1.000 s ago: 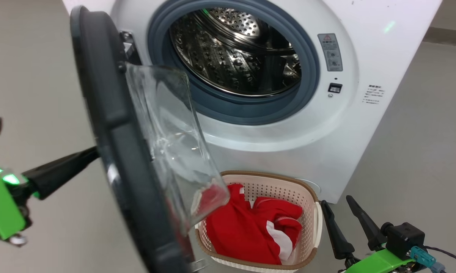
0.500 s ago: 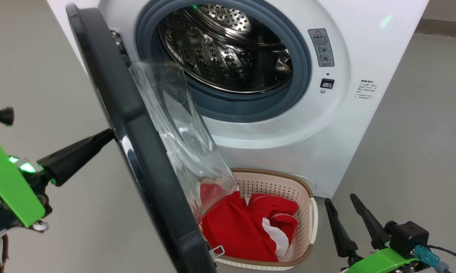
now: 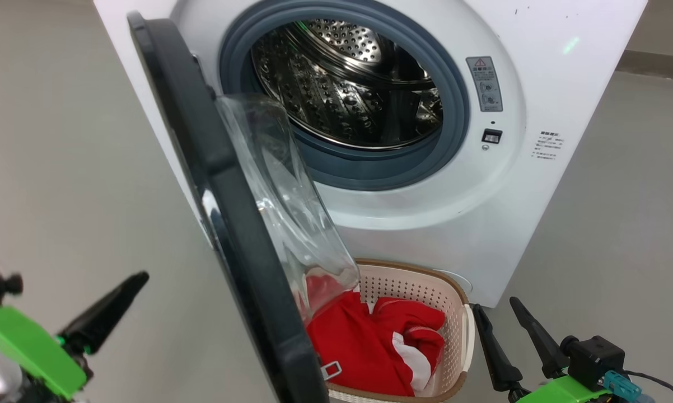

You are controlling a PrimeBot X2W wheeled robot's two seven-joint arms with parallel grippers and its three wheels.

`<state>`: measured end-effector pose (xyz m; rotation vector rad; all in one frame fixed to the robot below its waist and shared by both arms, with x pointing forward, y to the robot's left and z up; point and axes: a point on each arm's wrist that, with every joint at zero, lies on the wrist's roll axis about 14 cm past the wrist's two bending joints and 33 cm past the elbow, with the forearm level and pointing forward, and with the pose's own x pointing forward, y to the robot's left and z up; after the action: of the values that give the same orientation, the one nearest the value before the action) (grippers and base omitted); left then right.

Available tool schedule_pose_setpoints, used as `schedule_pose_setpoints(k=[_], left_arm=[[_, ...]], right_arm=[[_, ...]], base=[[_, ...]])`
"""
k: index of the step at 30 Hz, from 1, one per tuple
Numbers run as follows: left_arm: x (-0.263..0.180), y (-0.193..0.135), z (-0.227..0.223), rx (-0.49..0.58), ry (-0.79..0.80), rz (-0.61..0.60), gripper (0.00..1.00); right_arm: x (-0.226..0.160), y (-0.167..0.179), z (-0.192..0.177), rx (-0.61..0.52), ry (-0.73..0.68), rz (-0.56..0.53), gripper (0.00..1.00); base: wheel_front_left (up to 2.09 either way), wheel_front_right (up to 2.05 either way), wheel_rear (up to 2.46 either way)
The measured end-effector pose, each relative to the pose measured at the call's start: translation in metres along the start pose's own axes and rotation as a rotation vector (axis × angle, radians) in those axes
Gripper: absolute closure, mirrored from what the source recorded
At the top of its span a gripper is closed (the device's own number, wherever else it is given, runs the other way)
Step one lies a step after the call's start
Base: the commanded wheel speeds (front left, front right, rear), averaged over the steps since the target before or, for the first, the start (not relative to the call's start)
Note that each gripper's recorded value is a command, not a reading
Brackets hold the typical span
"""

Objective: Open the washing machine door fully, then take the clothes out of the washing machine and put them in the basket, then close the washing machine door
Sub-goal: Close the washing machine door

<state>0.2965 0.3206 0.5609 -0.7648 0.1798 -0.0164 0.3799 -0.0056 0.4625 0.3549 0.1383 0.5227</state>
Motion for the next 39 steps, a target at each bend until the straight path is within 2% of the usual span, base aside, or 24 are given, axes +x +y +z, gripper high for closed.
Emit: schedule_pose_setpoints(k=[3, 5, 8, 20, 31, 39], left_arm=[[-0.006, 0.017, -0.016, -0.038, -0.018, 0.050, 0.42], [-0.010, 0.029, -0.028, -0.057, -0.030, 0.089, 0.00], [-0.016, 0.045, -0.040, -0.069, -0.048, 0.145, 0.00], [-0.031, 0.074, -0.070, -0.132, -0.146, 0.249, 0.00], [-0.040, 0.091, -0.109, -0.113, -0.143, 0.333, 0.00], [-0.043, 0.096, -0.116, -0.021, -0.200, 0.365, 0.00]], right_arm=[[0.000, 0.002, 0.000, -0.003, 0.001, 0.006, 0.00], [0.000, 0.004, -0.001, -0.004, 0.003, 0.010, 0.00], [-0.002, 0.004, -0.004, -0.003, 0.015, 0.011, 0.00], [-0.001, 0.009, -0.004, -0.009, 0.015, 0.026, 0.00], [-0.001, 0.009, -0.006, -0.006, 0.022, 0.025, 0.00], [0.000, 0.007, -0.008, -0.004, 0.026, 0.019, 0.00]], base=[[0.00, 0.00, 0.00], [0.00, 0.00, 0.00], [0.00, 0.00, 0.00], [0.00, 0.00, 0.00], [0.00, 0.00, 0.00], [0.00, 0.00, 0.00]])
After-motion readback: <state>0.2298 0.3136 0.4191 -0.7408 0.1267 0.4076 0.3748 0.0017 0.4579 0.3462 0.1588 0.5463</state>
